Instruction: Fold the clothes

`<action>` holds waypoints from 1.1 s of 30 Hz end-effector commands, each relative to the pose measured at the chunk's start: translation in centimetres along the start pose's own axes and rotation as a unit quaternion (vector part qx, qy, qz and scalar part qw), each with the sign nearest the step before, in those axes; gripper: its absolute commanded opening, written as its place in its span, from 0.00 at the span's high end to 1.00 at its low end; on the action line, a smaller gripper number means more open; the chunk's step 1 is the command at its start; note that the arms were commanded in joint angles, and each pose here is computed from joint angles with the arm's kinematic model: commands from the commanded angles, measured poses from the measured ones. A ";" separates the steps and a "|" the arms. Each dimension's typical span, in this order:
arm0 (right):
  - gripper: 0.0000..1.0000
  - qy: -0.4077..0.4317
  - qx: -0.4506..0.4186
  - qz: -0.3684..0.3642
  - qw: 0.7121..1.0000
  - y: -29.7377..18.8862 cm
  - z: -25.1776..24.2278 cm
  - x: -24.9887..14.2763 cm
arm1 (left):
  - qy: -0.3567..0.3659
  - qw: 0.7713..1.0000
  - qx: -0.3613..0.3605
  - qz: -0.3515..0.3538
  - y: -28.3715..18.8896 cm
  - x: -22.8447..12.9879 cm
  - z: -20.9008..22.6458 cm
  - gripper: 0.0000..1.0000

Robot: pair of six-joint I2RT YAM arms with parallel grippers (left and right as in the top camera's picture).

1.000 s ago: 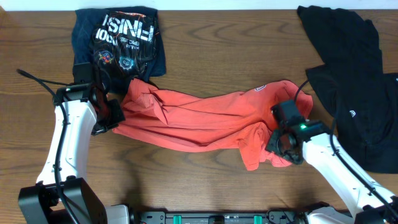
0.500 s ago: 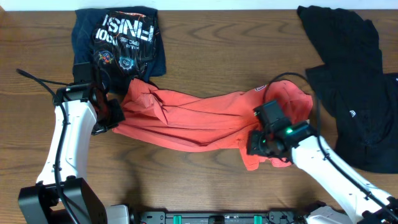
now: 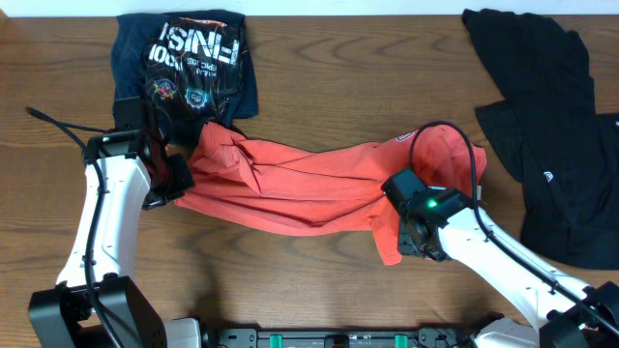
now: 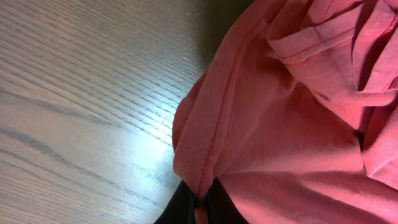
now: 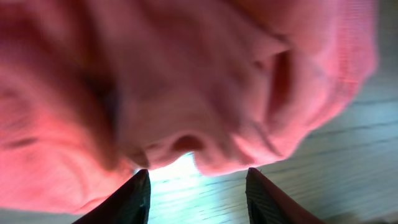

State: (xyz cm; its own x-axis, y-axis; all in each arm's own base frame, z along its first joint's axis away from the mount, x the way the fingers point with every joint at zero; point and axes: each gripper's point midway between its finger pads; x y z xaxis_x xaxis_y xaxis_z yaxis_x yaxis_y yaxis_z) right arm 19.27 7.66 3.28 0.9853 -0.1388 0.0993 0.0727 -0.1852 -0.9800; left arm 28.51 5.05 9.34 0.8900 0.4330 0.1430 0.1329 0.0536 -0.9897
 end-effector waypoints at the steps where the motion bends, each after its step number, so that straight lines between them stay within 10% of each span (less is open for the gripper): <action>1: 0.53 0.043 -0.022 -0.016 0.999 0.2 -1.1 0.9 | -0.011 1.000 0.008 0.000 0.0 -0.1 0.4 0.94; 10: 0.60 0.043 0.008 -0.002 0.999 2.4 -0.3 -0.3 | -0.011 1.000 0.008 0.000 0.0 0.0 0.4 0.94; 19: 0.96 0.062 0.014 0.003 0.998 2.5 -0.7 -0.1 | -0.011 1.000 0.008 0.000 0.0 0.0 0.4 0.94; 33: 0.99 0.080 0.049 -0.011 0.996 -4.7 -2.6 2.5 | -0.011 1.000 -0.005 -0.026 -3.4 0.5 0.2 0.94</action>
State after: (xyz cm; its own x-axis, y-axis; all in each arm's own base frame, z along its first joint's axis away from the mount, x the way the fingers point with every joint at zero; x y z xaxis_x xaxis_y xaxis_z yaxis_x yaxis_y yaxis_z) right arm 18.62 5.57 4.49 0.9525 -0.3016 0.0421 -0.0004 -0.1394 -0.9902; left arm 27.30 4.85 9.58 0.8955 0.4339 0.0996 0.0885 0.0459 -0.9950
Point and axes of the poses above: each gripper's point midway between its finger pads, its own y axis out along the fingers, its own z axis along the line the jaws close on, x = y × z, and after that the axes turned 2 degrees about -y, right-handed
